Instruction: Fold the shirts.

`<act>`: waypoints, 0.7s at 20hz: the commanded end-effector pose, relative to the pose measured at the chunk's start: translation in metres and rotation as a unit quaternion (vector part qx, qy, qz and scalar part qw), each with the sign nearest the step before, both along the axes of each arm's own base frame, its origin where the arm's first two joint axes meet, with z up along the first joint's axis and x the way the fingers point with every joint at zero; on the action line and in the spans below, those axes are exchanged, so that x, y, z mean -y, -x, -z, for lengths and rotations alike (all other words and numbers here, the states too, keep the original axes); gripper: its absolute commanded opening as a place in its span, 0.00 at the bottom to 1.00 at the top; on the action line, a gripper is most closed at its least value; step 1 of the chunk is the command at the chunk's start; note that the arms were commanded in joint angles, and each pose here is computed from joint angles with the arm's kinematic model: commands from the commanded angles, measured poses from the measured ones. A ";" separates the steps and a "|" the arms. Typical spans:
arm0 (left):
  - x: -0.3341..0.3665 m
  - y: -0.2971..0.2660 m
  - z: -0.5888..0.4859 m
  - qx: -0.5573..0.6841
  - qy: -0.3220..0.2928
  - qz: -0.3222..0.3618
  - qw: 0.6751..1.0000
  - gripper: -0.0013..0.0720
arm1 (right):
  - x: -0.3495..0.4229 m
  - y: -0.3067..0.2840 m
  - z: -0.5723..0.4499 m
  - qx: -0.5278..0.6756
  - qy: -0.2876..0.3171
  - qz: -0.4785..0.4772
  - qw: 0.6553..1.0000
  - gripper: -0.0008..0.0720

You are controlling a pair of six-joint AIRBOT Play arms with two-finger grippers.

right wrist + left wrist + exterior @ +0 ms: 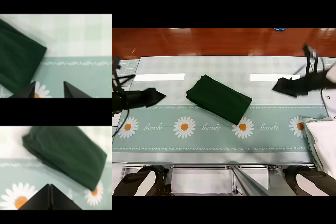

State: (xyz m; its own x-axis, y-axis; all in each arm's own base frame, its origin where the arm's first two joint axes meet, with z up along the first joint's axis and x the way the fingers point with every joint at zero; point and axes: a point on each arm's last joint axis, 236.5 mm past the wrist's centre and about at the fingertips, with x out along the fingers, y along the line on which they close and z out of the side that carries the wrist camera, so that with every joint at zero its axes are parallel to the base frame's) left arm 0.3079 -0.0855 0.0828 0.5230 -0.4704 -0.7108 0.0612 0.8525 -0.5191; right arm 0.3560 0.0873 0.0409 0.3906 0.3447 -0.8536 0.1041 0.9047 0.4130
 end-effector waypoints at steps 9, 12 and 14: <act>0.032 0.019 0.046 -0.033 0.011 0.021 0.999 0.05 | -0.087 0.010 0.130 -0.120 -0.246 0.074 0.959 0.59; 0.031 0.015 0.051 -0.037 0.011 0.016 0.999 0.05 | -0.119 0.011 0.139 -0.138 -0.240 0.030 0.961 0.59; 0.030 0.014 0.055 -0.045 0.013 0.011 0.999 0.05 | -0.139 0.004 0.138 -0.139 -0.241 0.003 0.961 0.58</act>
State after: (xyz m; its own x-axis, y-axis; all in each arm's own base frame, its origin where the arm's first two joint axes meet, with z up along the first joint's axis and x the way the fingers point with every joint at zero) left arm 0.2911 -0.1167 0.0325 0.4481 -0.5044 -0.7381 0.0497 0.8384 -0.5428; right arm 0.3473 0.1978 -0.0921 0.2189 0.6942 -0.6857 0.3094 0.6171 0.7235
